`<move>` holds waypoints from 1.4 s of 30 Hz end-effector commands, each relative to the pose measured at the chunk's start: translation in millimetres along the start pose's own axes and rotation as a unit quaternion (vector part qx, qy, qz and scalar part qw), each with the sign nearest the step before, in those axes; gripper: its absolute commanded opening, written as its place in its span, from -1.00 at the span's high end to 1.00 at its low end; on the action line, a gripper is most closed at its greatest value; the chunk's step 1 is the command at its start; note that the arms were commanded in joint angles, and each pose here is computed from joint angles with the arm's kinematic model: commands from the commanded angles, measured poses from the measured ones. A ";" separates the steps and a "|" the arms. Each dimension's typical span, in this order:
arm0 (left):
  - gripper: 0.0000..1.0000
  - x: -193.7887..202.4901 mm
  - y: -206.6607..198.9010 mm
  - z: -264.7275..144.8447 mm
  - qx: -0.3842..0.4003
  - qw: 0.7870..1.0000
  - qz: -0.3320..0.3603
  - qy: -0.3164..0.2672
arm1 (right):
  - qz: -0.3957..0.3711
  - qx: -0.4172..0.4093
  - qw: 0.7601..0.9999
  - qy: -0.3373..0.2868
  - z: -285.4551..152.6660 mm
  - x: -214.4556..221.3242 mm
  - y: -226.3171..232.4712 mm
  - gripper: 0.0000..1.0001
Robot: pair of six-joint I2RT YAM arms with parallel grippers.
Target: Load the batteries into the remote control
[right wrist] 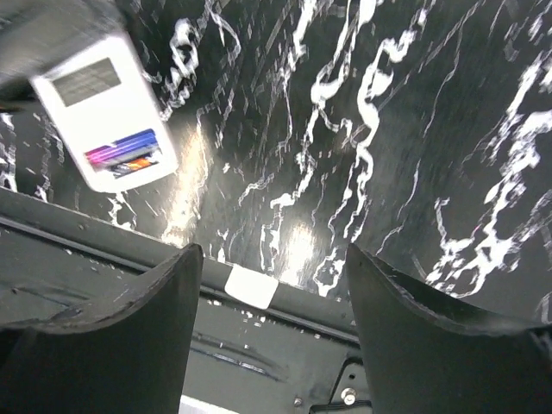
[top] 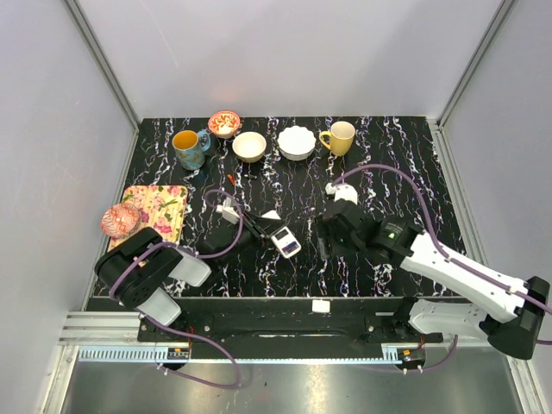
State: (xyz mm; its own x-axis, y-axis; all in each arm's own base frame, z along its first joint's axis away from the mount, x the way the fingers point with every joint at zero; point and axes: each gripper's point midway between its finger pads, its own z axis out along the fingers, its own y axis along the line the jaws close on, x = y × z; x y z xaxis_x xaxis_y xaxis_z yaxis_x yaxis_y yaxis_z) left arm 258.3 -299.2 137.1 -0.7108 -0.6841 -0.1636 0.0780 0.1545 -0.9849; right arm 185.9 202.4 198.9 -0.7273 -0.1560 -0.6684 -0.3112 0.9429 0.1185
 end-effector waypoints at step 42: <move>1.00 -23.2 -86.0 -108.1 0.182 0.975 0.089 -0.088 | 0.168 0.090 0.951 0.246 73.3 226.3 32.8 -0.53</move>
State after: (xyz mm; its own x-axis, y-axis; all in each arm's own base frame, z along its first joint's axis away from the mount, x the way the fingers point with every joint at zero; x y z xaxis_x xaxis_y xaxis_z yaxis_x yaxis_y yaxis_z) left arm 203.7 -228.7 235.4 -0.5377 -0.7762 -0.3292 0.4297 0.0836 -0.8991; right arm 59.5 228.7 4.0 -0.9801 0.0640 -0.1878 0.0392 0.9904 0.1326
